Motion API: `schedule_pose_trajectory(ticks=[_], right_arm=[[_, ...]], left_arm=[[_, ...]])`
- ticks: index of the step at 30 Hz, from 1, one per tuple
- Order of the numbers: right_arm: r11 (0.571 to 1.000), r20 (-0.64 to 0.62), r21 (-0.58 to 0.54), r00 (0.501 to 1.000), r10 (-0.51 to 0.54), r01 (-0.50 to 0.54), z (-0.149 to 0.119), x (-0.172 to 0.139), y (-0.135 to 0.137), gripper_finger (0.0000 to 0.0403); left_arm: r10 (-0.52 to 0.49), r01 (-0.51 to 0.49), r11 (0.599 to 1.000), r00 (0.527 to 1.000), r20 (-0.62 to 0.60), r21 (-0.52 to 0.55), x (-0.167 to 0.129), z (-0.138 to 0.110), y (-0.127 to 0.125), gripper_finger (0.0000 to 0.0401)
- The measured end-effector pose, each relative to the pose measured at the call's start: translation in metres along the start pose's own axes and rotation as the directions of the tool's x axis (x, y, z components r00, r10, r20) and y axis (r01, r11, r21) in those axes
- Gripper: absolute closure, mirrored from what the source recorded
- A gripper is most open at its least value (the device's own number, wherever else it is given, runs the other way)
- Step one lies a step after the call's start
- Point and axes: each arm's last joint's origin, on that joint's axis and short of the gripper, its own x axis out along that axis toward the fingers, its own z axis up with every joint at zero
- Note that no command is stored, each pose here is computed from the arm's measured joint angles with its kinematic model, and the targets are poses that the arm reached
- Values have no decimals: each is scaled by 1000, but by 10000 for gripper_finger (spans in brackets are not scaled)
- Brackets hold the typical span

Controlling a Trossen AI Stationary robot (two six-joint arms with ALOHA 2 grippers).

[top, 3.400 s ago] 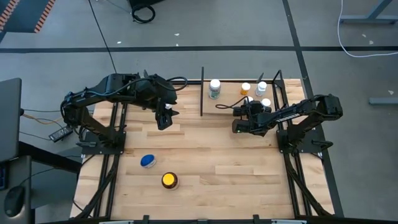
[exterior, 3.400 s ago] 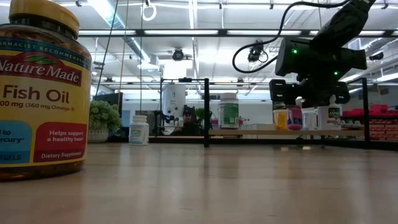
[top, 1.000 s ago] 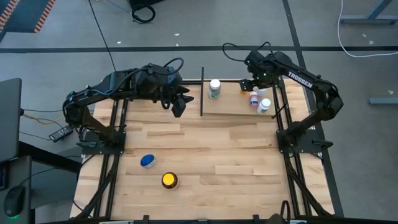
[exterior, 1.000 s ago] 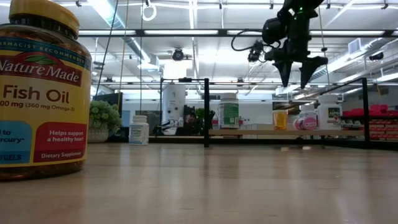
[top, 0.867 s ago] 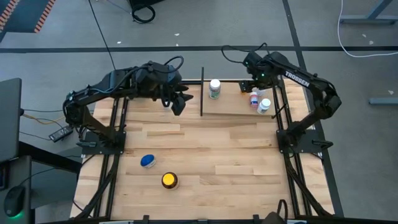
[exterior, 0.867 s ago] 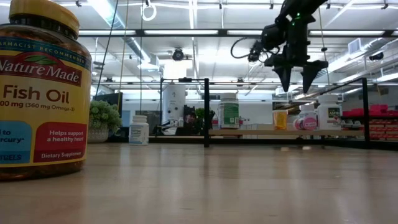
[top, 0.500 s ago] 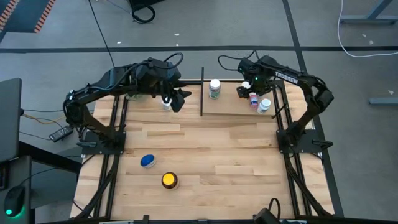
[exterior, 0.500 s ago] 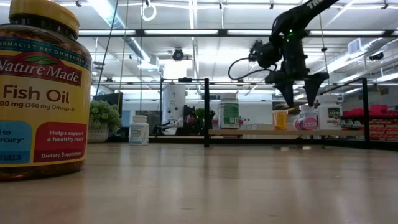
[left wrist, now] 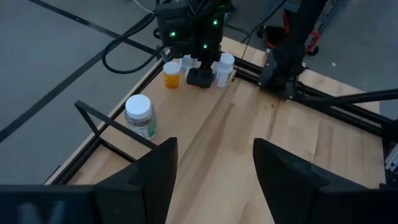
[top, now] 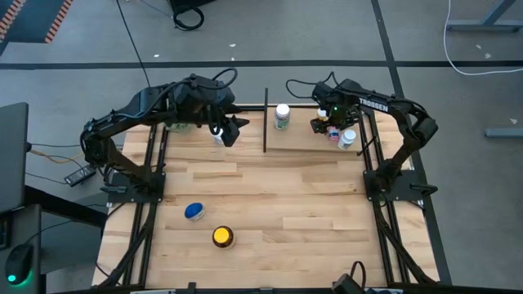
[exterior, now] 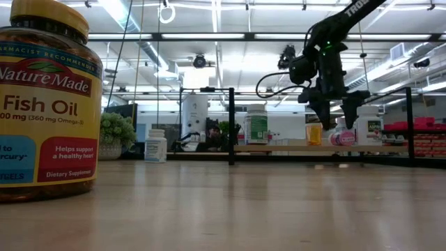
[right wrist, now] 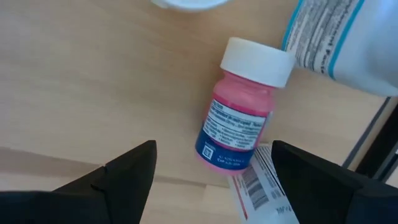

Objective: Pick and place medicine bottles onto shelf by color
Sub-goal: Put the pink pill bottle on the shelf

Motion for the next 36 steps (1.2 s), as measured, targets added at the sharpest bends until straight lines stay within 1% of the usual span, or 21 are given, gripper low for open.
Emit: schedule_pose_trajectory(ticks=[5,10,16,25,31,36], right_arm=[[1000,31,-8,999,-24,25,2,1,0,77],[1000,46,-6,999,-19,19,3,1,1,77],[999,55,22,998,-31,30,3,1,0,77],[992,60,115,997,-49,42,3,1,-1,77],[992,60,117,997,-48,41,3,1,0,77],[993,53,115,998,-36,30,3,1,0,77]], left_arm=[[0,0,1000,1000,-1,-3,0,0,0,184],[1,-1,1000,1000,-5,-21,0,-1,0,183],[3,-3,1000,1000,-10,-20,0,-1,0,188],[6,-6,1000,1000,-23,-18,0,-2,1,189],[6,-6,1000,1000,-23,-10,0,-2,1,195],[7,-7,1000,1000,-23,-8,0,-2,1,192]])
